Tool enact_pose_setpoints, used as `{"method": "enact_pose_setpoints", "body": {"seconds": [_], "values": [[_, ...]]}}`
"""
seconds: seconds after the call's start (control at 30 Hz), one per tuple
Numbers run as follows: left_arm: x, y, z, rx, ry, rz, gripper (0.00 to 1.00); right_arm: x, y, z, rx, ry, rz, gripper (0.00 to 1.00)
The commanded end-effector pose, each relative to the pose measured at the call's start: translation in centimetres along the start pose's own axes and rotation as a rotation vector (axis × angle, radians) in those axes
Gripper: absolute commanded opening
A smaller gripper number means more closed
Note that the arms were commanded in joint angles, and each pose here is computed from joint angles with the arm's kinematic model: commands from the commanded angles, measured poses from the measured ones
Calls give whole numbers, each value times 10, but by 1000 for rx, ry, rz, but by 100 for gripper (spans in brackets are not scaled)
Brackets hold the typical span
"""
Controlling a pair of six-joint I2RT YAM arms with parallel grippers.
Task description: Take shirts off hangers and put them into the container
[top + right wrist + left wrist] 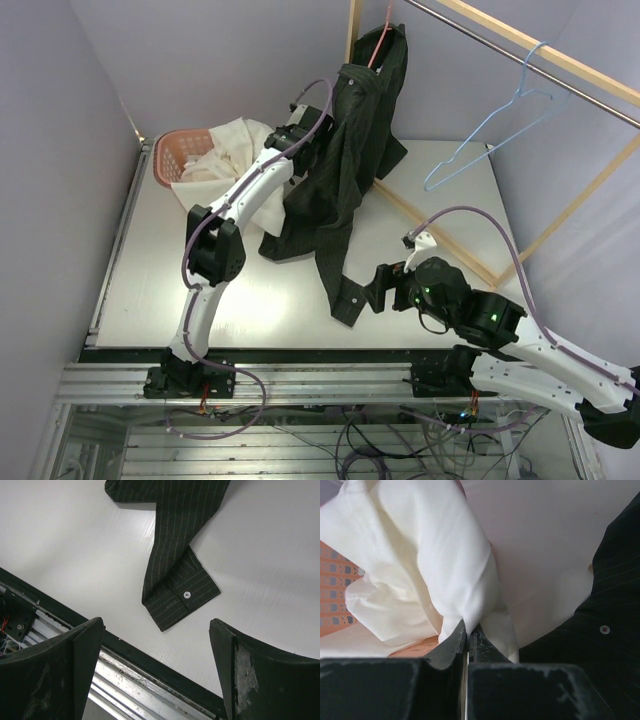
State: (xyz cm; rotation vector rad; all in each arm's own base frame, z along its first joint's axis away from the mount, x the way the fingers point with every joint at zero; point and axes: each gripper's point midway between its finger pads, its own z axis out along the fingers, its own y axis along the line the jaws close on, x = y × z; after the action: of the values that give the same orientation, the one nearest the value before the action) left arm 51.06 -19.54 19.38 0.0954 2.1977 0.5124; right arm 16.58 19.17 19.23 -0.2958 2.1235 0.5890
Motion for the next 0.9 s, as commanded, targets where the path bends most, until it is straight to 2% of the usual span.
{"method": "enact_pose_setpoints", "body": {"seconds": [0.0,0.2,0.43,0.53,0.63,0.7,0.8,0.87], "values": [[-28,16,-26,-3,-69,-52,7,0,-1,2,5,-11,12,87],[-60,47,-59,-5,-161,-125,7,0,4,8,-5,-2,4,87],[-100,122,-96,-117,-280,-206,7,3,7,14,-12,12,10,87],[-101,174,-79,-154,-260,-288,7,4,8,15,-12,18,13,87],[-86,237,-48,-205,-215,-381,7,5,8,15,-13,21,16,86],[-73,261,-31,-236,-200,-412,7,6,10,16,-18,21,19,86],[-56,274,-6,-249,-166,-434,7,7,13,20,-29,27,17,86],[-46,254,17,-161,-127,-410,9,8,15,23,-32,34,17,86]]}}
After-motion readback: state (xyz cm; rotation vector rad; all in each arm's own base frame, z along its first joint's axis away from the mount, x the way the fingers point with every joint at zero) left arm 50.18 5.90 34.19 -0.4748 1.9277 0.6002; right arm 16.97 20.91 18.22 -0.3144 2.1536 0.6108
